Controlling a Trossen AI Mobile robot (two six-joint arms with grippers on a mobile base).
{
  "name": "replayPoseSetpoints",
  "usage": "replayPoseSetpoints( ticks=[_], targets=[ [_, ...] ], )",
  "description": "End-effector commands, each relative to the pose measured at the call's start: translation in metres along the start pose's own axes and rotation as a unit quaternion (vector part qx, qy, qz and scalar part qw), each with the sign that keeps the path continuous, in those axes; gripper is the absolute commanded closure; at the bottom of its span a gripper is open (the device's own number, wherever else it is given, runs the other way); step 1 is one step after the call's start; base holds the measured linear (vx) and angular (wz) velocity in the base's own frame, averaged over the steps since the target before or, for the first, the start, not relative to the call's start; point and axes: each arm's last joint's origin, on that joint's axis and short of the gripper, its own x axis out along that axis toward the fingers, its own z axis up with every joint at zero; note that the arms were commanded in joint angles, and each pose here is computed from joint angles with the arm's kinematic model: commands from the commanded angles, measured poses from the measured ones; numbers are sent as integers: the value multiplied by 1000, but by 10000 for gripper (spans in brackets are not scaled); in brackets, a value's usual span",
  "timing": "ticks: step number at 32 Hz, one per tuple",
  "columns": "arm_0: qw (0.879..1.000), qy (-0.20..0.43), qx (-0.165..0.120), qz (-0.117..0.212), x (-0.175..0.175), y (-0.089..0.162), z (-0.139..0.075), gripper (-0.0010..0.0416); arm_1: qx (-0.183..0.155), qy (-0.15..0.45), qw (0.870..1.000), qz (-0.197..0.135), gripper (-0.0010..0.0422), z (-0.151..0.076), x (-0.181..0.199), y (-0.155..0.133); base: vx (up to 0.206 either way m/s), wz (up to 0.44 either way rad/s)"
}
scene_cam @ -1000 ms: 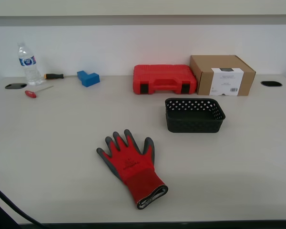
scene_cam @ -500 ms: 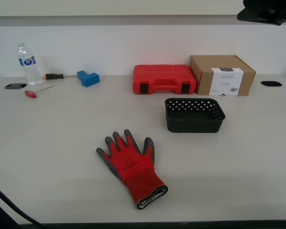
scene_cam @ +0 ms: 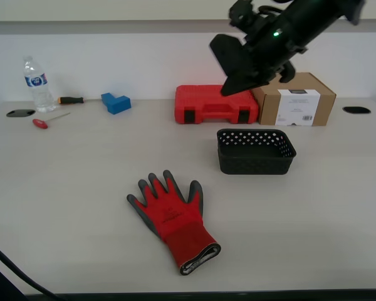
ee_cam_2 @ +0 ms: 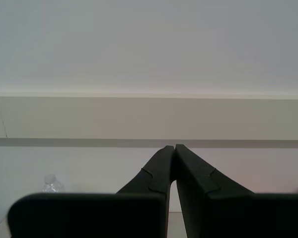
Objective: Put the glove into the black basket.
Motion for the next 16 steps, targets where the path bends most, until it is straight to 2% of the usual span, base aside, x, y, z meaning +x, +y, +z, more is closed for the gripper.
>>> replayPoseSetpoints(
  ticks=[1,5,8,10,12,14,16],
  targets=[
    [998,42,-35,23,35,15,10,405,0,-1,1000,1,412,0,0,0,0,0],
    [994,90,-46,50,74,29,13,405,0,-1,1000,1,412,0,0,0,0,0],
    [989,125,-56,58,102,39,13,405,0,-1,1000,1,412,0,0,0,0,0],
    [987,138,-62,52,119,43,11,405,0,-2,1000,1,412,1,0,0,0,0],
    [985,157,-67,28,137,44,8,405,0,-1,1000,1,412,0,0,0,0,0],
    [981,180,-64,25,149,43,4,405,0,-1,1000,1,412,0,0,0,0,0],
    [973,225,-58,16,165,41,-6,405,0,-1,1000,2,412,0,0,0,0,0]
  ],
)
